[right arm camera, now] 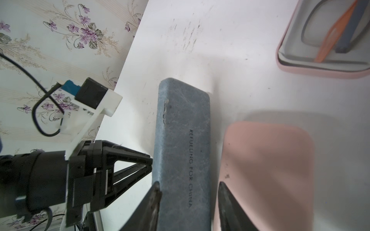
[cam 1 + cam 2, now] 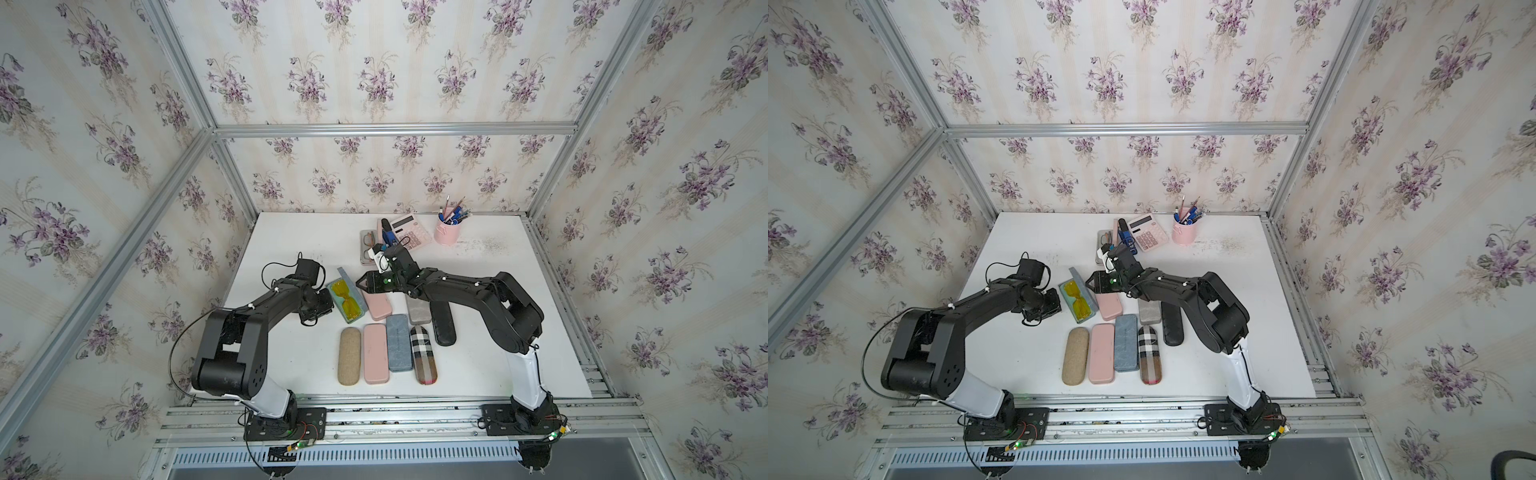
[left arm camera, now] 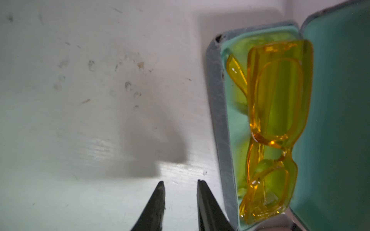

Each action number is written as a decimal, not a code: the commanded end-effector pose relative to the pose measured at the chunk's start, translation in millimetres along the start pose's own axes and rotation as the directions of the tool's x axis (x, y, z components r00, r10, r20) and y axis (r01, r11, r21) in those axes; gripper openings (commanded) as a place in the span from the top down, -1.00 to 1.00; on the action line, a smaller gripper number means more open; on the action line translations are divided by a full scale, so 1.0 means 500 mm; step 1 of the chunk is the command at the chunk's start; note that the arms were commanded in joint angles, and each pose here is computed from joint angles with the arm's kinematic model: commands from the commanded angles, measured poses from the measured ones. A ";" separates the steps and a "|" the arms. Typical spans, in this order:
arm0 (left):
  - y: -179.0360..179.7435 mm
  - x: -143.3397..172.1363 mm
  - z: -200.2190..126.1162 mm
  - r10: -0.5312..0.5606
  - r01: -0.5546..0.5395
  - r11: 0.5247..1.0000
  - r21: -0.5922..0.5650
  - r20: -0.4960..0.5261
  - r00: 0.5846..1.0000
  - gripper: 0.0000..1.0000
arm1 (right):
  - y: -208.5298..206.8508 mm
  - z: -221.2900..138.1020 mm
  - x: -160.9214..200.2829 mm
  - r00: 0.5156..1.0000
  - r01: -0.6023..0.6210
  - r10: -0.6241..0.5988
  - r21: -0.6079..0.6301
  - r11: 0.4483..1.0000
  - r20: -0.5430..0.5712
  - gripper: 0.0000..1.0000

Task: Close the glasses case
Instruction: Close the glasses case at the center of the board.

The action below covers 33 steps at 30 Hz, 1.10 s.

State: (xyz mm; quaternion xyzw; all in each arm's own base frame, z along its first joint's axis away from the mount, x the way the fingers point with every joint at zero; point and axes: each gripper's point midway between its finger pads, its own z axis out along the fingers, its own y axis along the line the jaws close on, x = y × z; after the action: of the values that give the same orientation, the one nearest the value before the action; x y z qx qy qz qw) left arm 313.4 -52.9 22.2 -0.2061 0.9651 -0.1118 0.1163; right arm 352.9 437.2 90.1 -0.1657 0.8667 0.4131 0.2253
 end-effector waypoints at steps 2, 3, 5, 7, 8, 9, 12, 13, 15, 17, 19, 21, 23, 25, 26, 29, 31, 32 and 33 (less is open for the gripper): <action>-0.011 -0.018 0.016 -0.021 0.021 0.999 0.025 0.012 1.000 0.42 | 0.016 -0.003 -0.008 0.999 0.030 -0.029 -0.033 0.999 0.017 0.11; -0.012 -0.019 0.019 -0.021 0.021 0.999 0.024 0.007 1.000 0.43 | 0.017 -0.002 -0.006 0.999 0.032 -0.031 -0.036 0.999 0.015 0.12; -0.015 -0.023 0.022 -0.020 0.020 0.999 0.026 0.005 1.000 0.43 | 0.020 0.000 -0.007 0.999 0.035 -0.034 -0.045 0.998 0.016 0.13; -0.017 -0.026 0.024 -0.015 0.015 1.000 0.024 0.003 1.000 0.43 | 0.023 0.002 -0.006 0.999 0.038 -0.037 -0.052 0.998 0.016 0.14; -0.018 -0.028 0.025 -0.013 0.013 1.000 0.024 0.002 1.000 0.44 | 0.023 0.005 -0.003 0.999 0.037 -0.037 -0.053 0.998 0.012 0.15; -0.019 -0.028 0.028 -0.010 0.010 1.000 0.023 -0.002 1.000 0.44 | 0.023 0.006 -0.002 0.999 0.038 -0.037 -0.053 0.998 0.009 0.16; -0.019 -0.030 0.033 -0.005 0.005 1.000 0.020 -0.007 1.000 0.45 | 0.023 0.011 0.004 0.999 0.039 -0.039 -0.054 0.998 0.003 0.18; -0.018 -0.029 0.035 -0.005 0.005 1.000 0.019 -0.009 1.000 0.45 | 0.023 0.013 0.006 0.999 0.038 -0.038 -0.055 0.998 0.001 0.18; -0.016 -0.030 0.038 -0.004 0.004 1.000 0.017 -0.010 1.000 0.46 | 0.026 0.015 0.007 0.999 0.043 -0.043 -0.058 0.997 0.000 0.20; -0.017 -0.030 0.040 -0.003 0.003 1.000 0.018 -0.011 1.000 0.46 | 0.023 0.018 0.010 0.999 0.041 -0.041 -0.052 0.998 -0.004 0.22; -0.018 -0.031 0.042 0.000 0.000 1.000 0.020 -0.013 1.000 0.47 | 0.022 0.021 0.015 0.999 0.042 -0.042 -0.050 0.998 -0.010 0.23; -0.019 -0.032 0.045 0.002 -0.002 1.000 0.020 -0.016 1.000 0.48 | 0.023 0.023 0.019 0.999 0.044 -0.045 -0.048 0.998 -0.013 0.26; -0.019 -0.032 0.047 0.006 -0.005 1.000 0.019 -0.018 1.000 0.49 | 0.024 0.026 0.023 0.999 0.045 -0.046 -0.047 0.998 -0.016 0.27; -0.018 -0.031 0.050 0.009 -0.008 1.000 0.017 -0.022 1.000 0.50 | 0.024 0.029 0.026 0.999 0.044 -0.045 -0.047 0.998 -0.019 0.30; -0.018 -0.031 0.051 0.008 -0.008 1.000 0.018 -0.023 1.000 0.50 | 0.023 0.030 0.026 0.999 0.043 -0.044 -0.048 0.998 -0.019 0.31; -0.021 -0.032 0.050 0.011 -0.011 1.000 0.023 -0.022 1.000 0.51 | 0.024 0.035 0.030 0.999 0.043 -0.044 -0.047 0.998 -0.023 0.34; -0.023 -0.031 0.050 0.013 -0.012 0.999 0.030 -0.022 1.000 0.51 | 0.025 0.038 0.033 0.999 0.042 -0.043 -0.048 0.998 -0.026 0.36; -0.024 -0.032 0.050 0.013 -0.012 0.999 0.032 -0.022 1.000 0.51 | 0.025 0.039 0.033 0.999 0.043 -0.044 -0.048 0.998 -0.027 0.37; -0.024 -0.032 0.050 0.012 -0.011 0.999 0.032 -0.024 1.000 0.52 | 0.025 0.041 0.035 0.999 0.043 -0.044 -0.048 0.998 -0.028 0.38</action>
State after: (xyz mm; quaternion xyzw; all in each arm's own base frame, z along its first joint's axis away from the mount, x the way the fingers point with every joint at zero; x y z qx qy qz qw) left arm 351.2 -64.1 14.1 -0.1998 0.9600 -0.1435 0.1341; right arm 337.9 458.9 84.5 -0.1935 0.8525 0.4336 0.2187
